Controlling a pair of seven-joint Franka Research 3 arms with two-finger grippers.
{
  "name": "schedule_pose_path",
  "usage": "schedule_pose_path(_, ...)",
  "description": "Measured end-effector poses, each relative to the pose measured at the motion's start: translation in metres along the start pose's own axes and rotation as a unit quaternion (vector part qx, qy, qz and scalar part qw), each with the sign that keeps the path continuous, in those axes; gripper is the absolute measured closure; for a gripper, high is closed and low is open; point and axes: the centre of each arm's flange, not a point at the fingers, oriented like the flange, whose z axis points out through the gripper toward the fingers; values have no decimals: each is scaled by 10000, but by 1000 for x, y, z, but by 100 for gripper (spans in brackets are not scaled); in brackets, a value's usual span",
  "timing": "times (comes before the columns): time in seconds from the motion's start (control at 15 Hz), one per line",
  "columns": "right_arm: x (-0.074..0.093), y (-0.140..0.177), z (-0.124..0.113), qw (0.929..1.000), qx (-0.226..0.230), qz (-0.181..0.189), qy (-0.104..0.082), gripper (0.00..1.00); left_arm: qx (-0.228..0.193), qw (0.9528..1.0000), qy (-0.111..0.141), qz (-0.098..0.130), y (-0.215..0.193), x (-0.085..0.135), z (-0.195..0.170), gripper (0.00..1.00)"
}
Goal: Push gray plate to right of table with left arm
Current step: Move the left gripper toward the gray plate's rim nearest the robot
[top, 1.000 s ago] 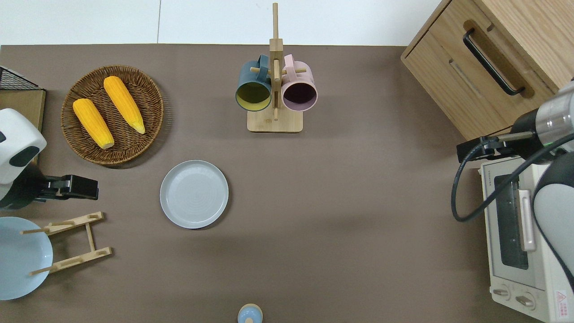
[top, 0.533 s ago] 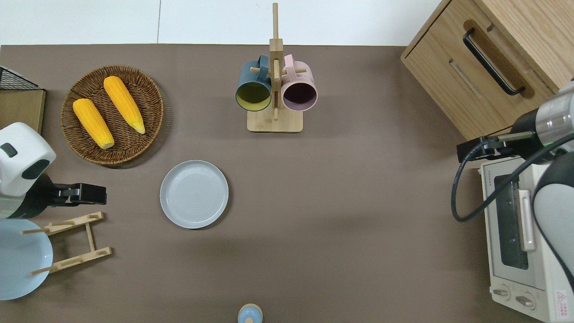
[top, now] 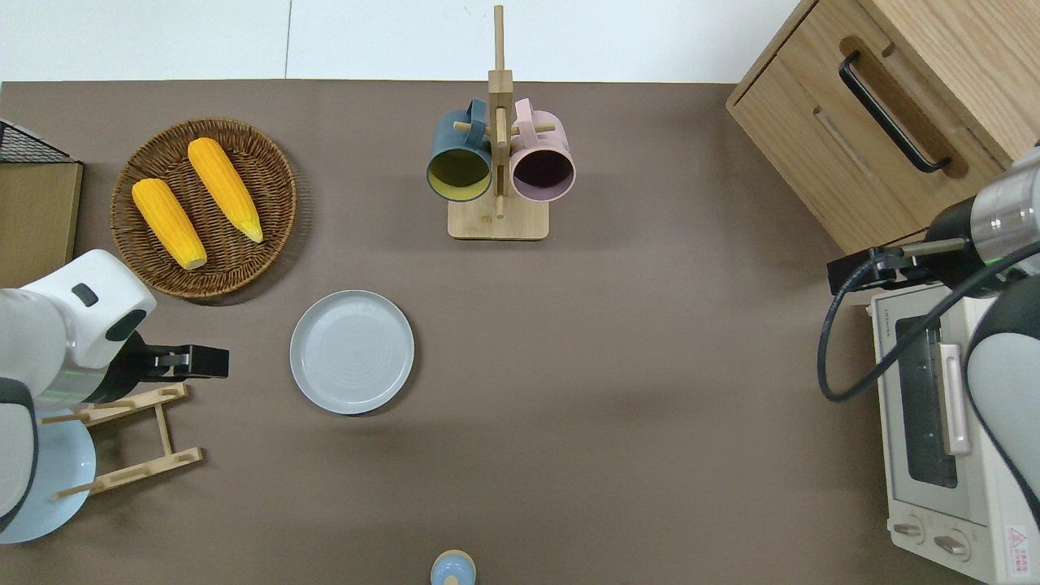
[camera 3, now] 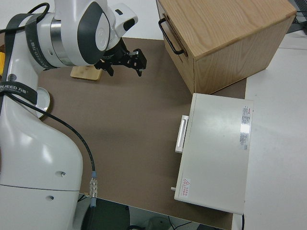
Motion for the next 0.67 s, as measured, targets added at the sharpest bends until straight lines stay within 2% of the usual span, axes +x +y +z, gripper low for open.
schedule_pose_path(0.27, 0, 0, 0, 10000, 0, 0, 0, 1, -31, 10000, 79, -43, 7, -2, 35, 0)
schedule_pose_path(0.67, 0, 0, 0, 10000, 0, 0, 0, 1, -13, 9998, 203, -82, 13, -5, 65, 0)
